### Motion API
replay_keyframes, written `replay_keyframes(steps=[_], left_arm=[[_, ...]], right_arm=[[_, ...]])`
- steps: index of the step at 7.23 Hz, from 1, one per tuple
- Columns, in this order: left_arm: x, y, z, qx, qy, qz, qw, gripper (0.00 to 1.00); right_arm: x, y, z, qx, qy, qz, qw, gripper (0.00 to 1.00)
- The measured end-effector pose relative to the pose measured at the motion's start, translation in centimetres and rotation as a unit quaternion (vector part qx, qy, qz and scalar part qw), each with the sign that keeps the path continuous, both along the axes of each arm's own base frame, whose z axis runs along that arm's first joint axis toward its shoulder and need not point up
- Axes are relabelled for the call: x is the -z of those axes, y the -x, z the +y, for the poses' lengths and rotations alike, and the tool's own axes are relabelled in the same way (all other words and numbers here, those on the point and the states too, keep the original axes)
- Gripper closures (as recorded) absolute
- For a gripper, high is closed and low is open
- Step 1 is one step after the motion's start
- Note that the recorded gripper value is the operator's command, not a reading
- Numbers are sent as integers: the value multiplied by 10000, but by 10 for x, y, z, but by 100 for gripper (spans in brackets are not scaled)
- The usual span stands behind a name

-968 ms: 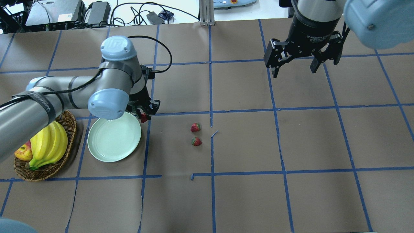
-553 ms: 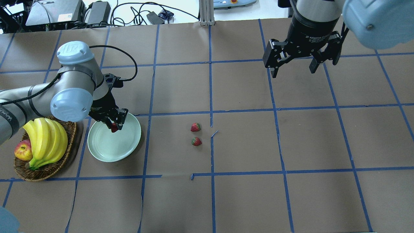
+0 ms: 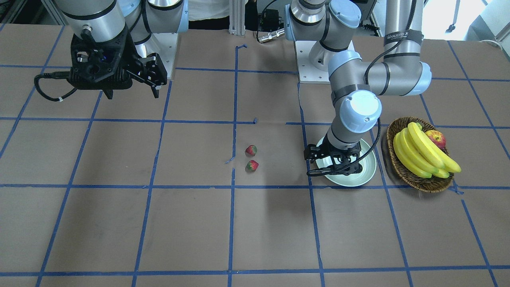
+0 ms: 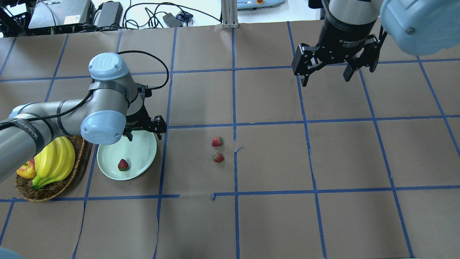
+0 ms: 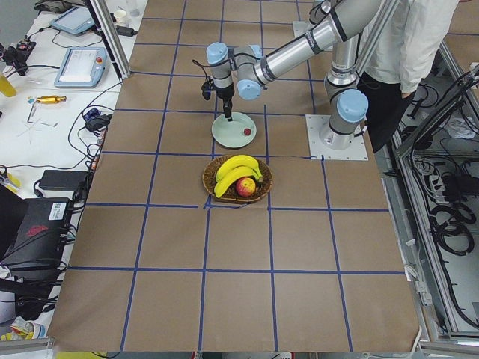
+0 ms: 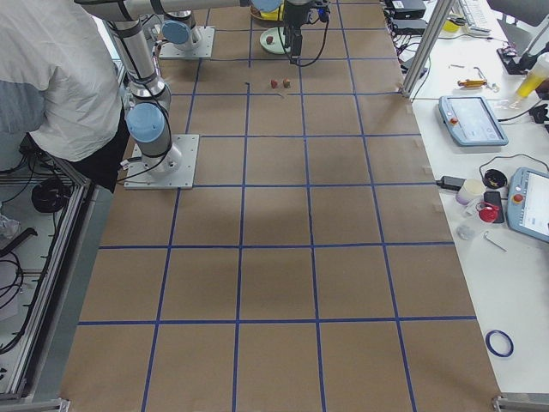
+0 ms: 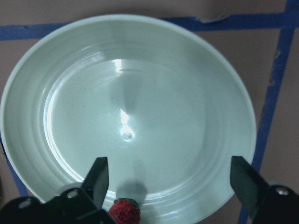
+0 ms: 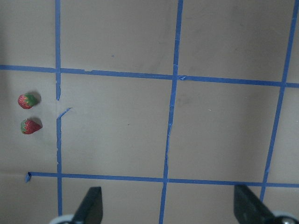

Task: Collect all strawberries into plate
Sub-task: 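Return the left gripper to the cluster and grasp a second strawberry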

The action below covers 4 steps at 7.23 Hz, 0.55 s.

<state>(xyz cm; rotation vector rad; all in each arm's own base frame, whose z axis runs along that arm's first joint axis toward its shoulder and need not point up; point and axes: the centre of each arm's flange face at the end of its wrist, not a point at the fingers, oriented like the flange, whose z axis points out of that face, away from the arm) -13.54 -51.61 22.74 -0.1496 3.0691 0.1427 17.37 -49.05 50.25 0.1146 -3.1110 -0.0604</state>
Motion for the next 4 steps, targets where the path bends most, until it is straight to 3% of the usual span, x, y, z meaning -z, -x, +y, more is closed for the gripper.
replay_keyframes(steps=[2,4], left_arm=[[-5,87,-4,-430,363,262,9981,6],[18,139,1,-571,455,404,9965,10]], right_arm=[[0,0,0,0,-7,1,10000,0],[1,0,0,0,-12,1,10000,0]])
